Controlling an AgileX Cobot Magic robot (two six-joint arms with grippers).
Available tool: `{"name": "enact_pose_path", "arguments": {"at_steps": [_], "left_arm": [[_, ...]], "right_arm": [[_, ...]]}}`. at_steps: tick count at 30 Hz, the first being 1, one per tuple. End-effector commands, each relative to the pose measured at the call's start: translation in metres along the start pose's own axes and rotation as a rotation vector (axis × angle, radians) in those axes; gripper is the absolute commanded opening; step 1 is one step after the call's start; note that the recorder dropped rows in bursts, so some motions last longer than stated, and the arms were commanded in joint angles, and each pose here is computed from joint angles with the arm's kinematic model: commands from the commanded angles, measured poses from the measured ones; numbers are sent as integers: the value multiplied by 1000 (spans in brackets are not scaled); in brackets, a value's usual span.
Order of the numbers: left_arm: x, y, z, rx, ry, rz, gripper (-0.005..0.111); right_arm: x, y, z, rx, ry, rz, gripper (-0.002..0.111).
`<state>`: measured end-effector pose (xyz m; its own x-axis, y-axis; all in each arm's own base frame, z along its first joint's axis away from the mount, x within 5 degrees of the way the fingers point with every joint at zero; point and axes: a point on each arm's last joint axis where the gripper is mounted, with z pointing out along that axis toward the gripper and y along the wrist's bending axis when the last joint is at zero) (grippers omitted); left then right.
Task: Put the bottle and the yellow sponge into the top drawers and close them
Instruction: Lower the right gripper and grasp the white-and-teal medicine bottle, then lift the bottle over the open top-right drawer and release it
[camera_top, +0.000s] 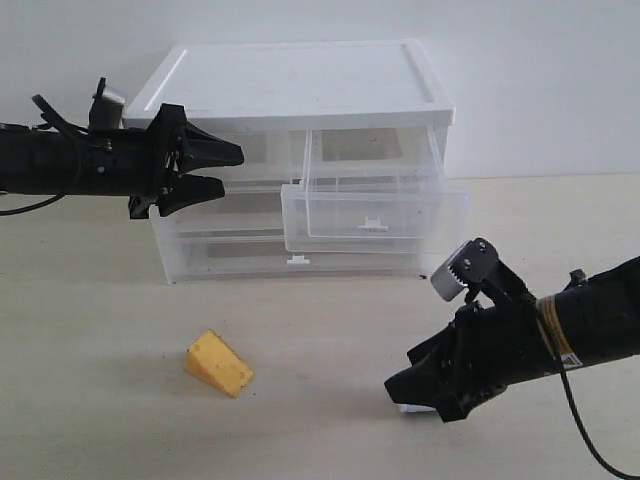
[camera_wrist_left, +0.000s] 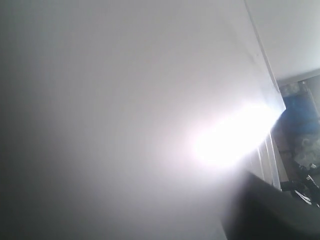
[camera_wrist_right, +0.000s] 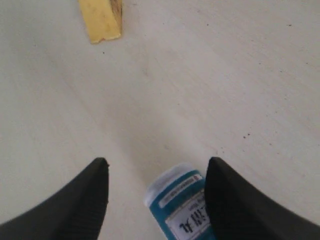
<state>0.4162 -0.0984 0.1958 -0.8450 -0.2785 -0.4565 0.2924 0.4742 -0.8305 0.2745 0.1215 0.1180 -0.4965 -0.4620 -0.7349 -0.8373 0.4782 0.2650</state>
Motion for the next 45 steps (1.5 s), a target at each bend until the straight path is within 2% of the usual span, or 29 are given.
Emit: {"name": "enact_pose_path", "arguments": {"at_steps": [1,7,16,24,26,30,39,45], "left_arm": [[-4,10,1,-73,-33,23,61],[-4,11,1,-76,-27,28,61],[-4,11,1,-78,-24,31,61],[-4,11,1,-80,-25,31,61],[-4,11,1,-80,-25,31,61],[-4,11,1,-80,-25,31,61],[-3,11,1,-80,-21,34,61],[-3,11,1,-80,-21,34,61]], "right_arm": [[-1,0,-3,17,10,-179,53],[3,-5,-3,68,60,-262,53],[9,-7,-4,73,131,-331,53],[11,-8,-3,80,149,-277,51],[12,-7,-3,80,151,-247,41],[13,-1,-3,6,159,-214,2],[-24,37,-13,-443,-173,-216,0],[-52,36,-22,-360,-325,-167,0]]}}
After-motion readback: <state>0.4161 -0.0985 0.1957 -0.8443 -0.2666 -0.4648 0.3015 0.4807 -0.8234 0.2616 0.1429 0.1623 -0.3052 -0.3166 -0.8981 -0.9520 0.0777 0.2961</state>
